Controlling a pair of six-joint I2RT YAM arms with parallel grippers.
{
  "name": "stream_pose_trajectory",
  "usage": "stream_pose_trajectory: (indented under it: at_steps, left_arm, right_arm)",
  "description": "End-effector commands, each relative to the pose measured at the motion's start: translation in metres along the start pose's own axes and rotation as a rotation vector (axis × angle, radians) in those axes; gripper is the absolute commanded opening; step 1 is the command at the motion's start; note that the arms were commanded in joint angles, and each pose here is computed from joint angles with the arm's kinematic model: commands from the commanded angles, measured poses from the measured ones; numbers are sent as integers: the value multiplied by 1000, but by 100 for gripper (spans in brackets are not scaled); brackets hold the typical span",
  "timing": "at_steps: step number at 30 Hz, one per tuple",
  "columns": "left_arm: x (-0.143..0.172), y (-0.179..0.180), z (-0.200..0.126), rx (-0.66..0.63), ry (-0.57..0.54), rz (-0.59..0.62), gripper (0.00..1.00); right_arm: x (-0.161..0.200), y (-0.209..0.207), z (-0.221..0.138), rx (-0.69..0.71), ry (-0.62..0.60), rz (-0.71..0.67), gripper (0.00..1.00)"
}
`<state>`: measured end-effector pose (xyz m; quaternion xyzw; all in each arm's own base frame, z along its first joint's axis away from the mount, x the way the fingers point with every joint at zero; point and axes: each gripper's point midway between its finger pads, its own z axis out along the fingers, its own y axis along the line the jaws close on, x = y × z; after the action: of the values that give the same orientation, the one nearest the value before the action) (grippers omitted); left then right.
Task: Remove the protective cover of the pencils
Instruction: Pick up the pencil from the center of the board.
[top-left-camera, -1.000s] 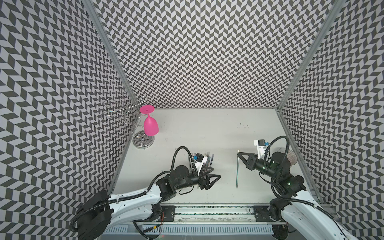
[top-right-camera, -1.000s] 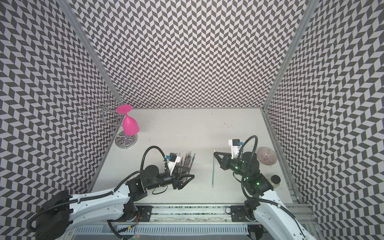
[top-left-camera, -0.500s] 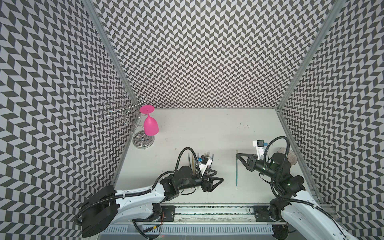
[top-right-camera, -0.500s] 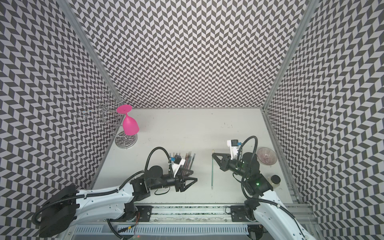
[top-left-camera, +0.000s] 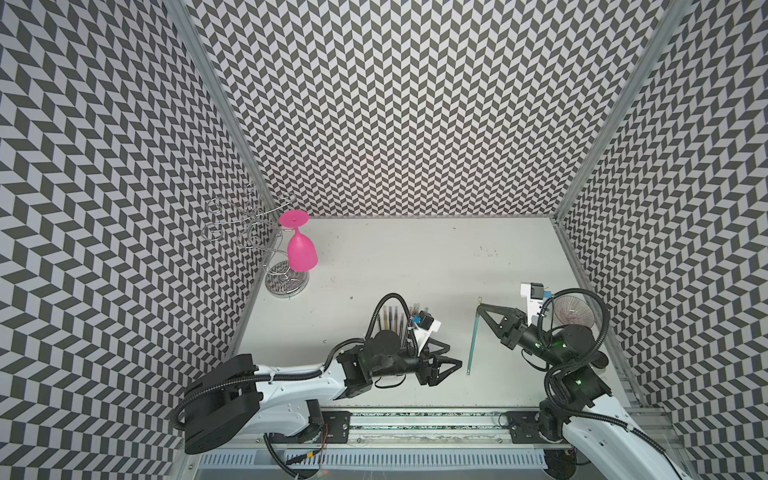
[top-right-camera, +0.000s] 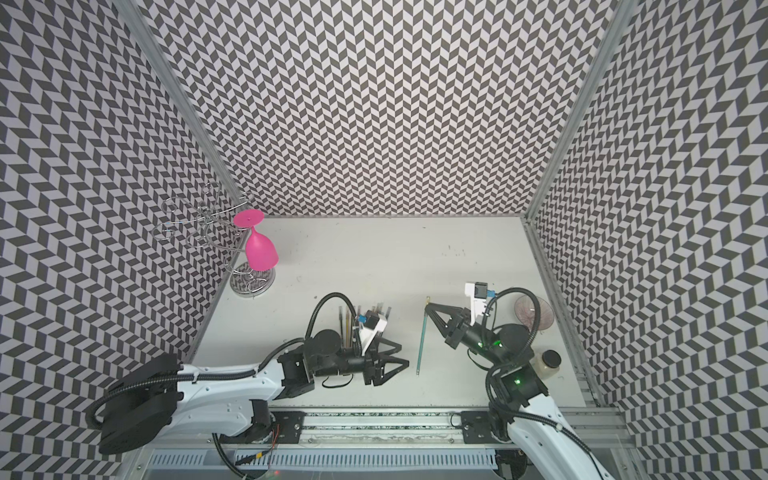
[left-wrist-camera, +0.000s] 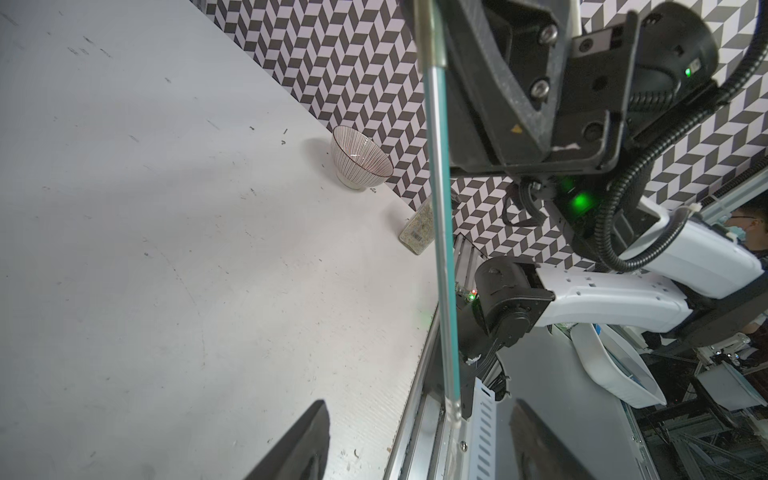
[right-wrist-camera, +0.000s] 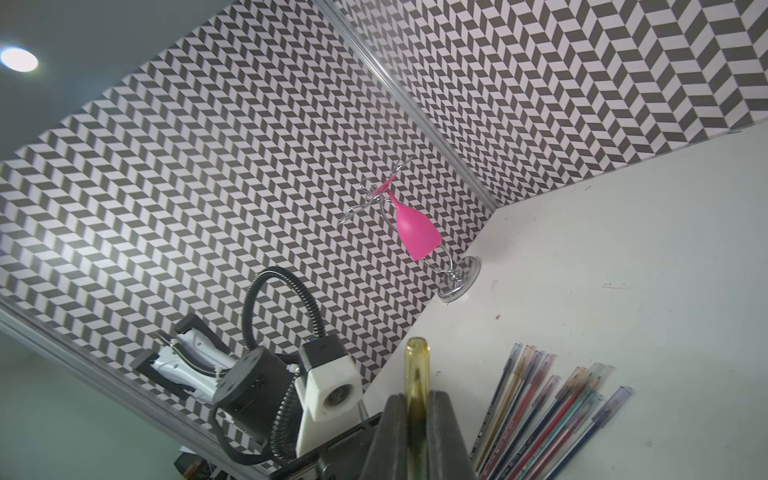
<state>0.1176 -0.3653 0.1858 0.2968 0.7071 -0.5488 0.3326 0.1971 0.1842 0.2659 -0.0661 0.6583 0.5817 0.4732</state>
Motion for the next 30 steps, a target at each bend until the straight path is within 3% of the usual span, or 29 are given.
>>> stream_pose_trajectory:
  at_steps: [1, 24, 27, 30]
  left_arm:
    - [-16, -12, 9, 43, -30, 16, 66]
    - [-17, -23, 31, 118, 5, 21, 41]
    - [-17, -23, 32, 122, 8, 19, 28]
    - [-14, -24, 31, 129, 16, 23, 0]
  right_arm:
    - [-25, 35, -5, -126, -106, -24, 0]
    - [-22, 22, 1, -122, -141, 7, 0]
    - [-21, 21, 1, -118, -144, 12, 0]
    - [-19, 17, 2, -102, -136, 19, 0]
